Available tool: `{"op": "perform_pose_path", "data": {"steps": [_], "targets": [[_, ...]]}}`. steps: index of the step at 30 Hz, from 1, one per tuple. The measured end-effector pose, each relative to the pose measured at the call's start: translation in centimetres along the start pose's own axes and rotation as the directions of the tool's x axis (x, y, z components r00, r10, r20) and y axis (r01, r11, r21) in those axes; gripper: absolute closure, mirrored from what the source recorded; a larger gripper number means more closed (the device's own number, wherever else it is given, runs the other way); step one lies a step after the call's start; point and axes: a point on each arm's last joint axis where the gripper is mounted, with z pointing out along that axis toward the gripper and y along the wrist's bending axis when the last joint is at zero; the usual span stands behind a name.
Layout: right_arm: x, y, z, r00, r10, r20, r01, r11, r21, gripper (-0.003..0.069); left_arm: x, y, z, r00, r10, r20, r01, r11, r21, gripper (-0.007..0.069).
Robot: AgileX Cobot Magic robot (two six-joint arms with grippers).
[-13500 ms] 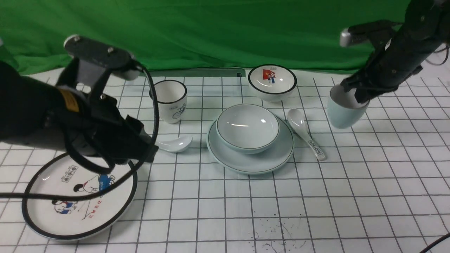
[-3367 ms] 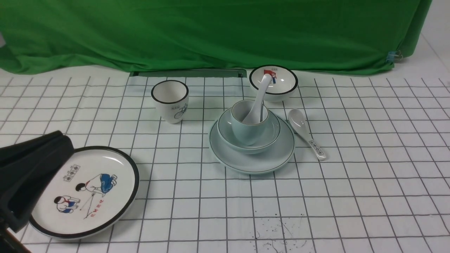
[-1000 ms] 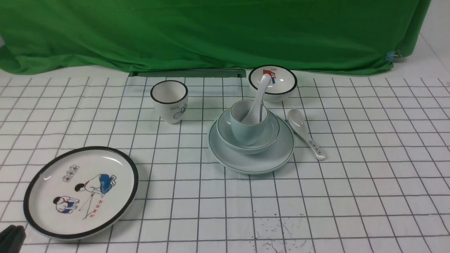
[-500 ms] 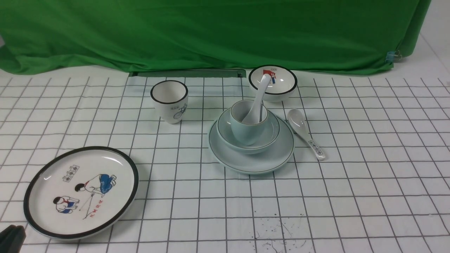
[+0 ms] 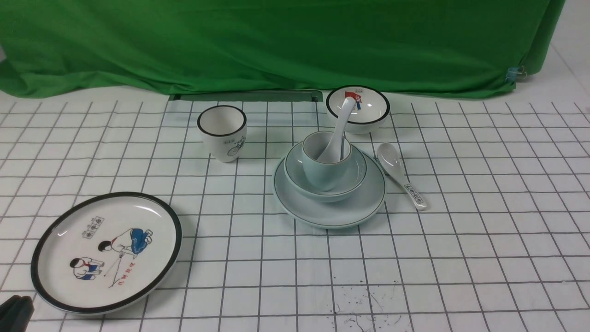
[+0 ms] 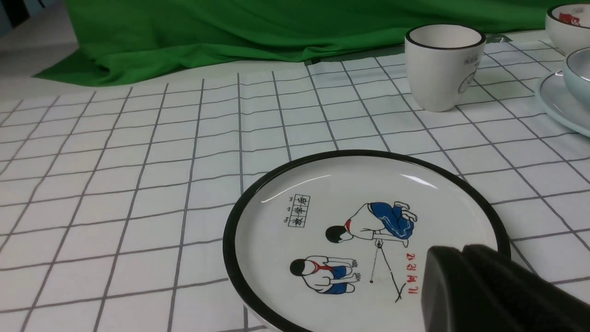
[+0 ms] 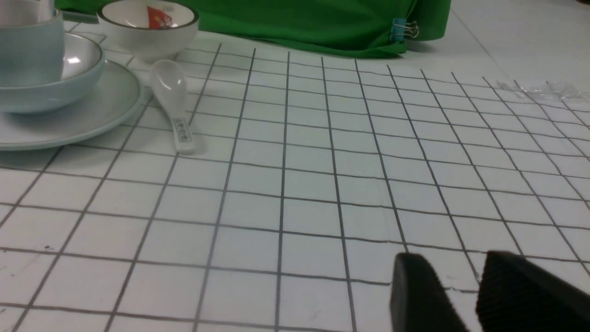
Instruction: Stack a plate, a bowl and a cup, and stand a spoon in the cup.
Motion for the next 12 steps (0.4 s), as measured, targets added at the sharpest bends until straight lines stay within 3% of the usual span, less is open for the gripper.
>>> {"op": "perform_pose_path", "data": {"steps": [12], "targets": [[0.0, 0.0, 0.0, 1.0, 0.0, 0.0, 0.0, 1.0, 0.0, 0.0417, 0.0, 0.01, 0.0, 1.0, 0.013, 0.0, -0.013, 1.0, -0.001, 0.0655]]}}
